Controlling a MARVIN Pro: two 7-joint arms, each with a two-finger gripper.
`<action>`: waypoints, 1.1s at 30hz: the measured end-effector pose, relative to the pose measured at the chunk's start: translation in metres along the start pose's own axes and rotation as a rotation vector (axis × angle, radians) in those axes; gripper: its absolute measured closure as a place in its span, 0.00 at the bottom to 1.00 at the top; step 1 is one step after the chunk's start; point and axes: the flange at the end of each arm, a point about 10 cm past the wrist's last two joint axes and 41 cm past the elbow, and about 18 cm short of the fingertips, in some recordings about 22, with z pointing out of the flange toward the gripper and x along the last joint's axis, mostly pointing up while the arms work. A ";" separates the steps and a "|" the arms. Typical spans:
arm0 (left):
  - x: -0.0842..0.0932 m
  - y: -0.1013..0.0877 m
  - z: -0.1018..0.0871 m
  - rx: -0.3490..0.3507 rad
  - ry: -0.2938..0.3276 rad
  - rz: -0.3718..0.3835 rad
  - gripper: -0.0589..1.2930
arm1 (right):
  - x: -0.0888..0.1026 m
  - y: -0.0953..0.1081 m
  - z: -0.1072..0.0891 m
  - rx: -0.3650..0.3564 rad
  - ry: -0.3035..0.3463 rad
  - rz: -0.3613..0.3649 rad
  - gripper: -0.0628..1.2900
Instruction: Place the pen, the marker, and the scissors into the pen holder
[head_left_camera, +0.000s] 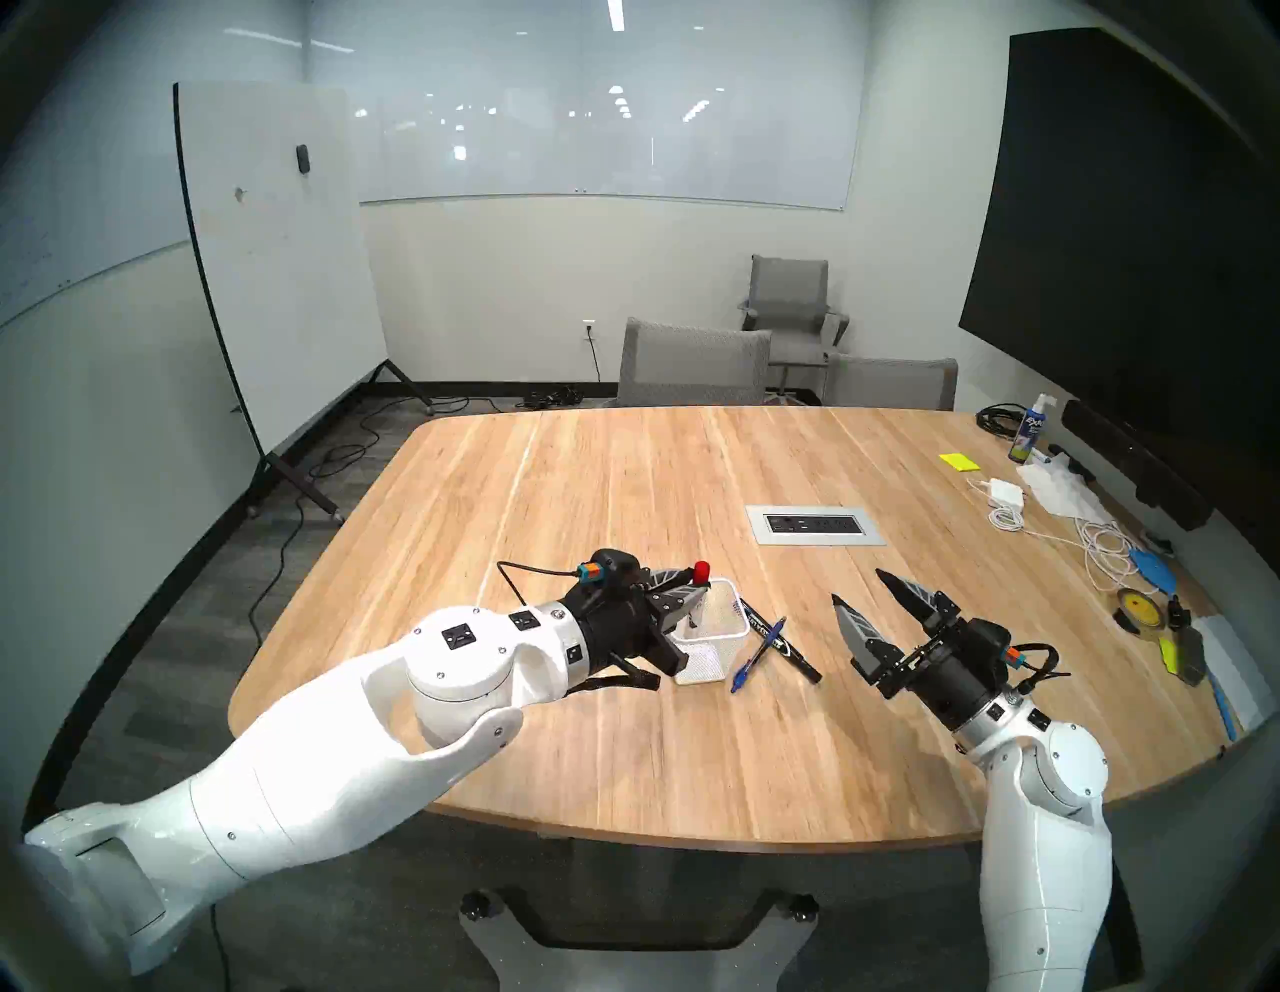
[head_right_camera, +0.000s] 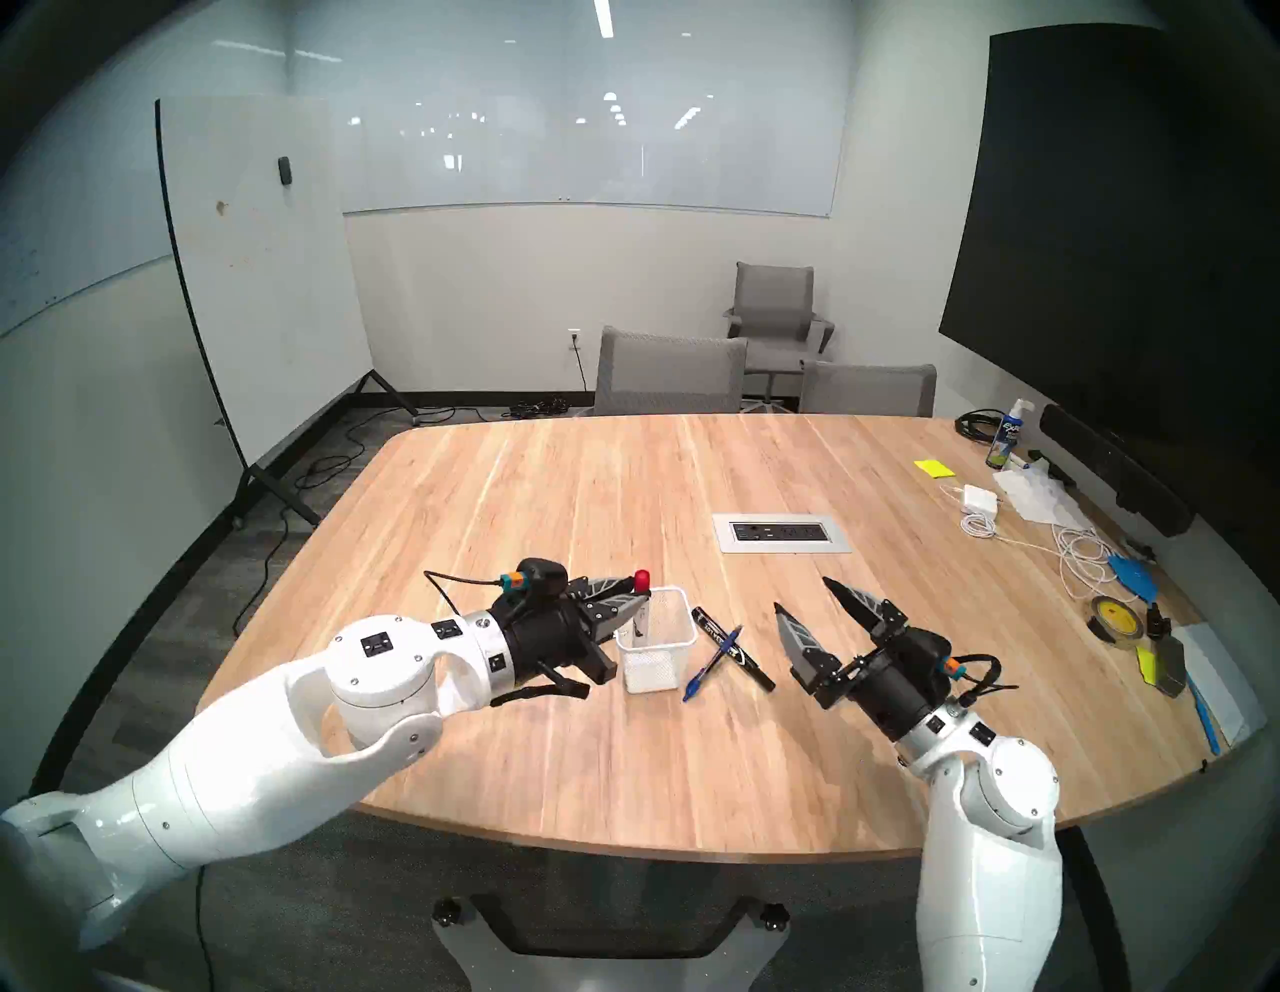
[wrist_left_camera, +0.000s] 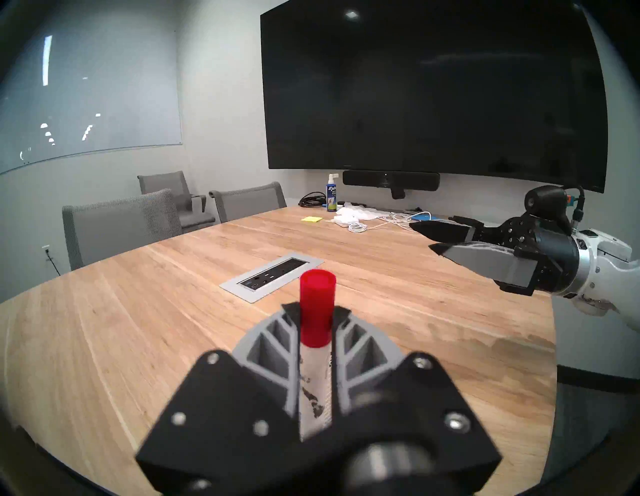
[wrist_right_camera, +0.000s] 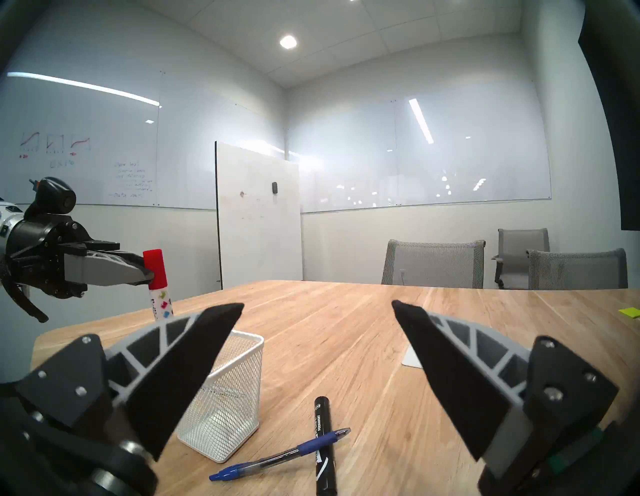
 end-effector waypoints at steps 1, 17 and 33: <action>-0.001 0.000 0.000 0.000 0.000 -0.001 0.85 | 0.000 0.000 0.000 0.000 0.000 0.000 0.04; -0.017 0.002 0.005 -0.001 -0.016 -0.018 0.85 | 0.000 0.000 0.000 0.000 0.000 0.000 0.04; -0.033 0.004 0.009 -0.001 -0.040 -0.026 0.85 | 0.000 0.000 0.000 0.000 0.000 0.000 0.04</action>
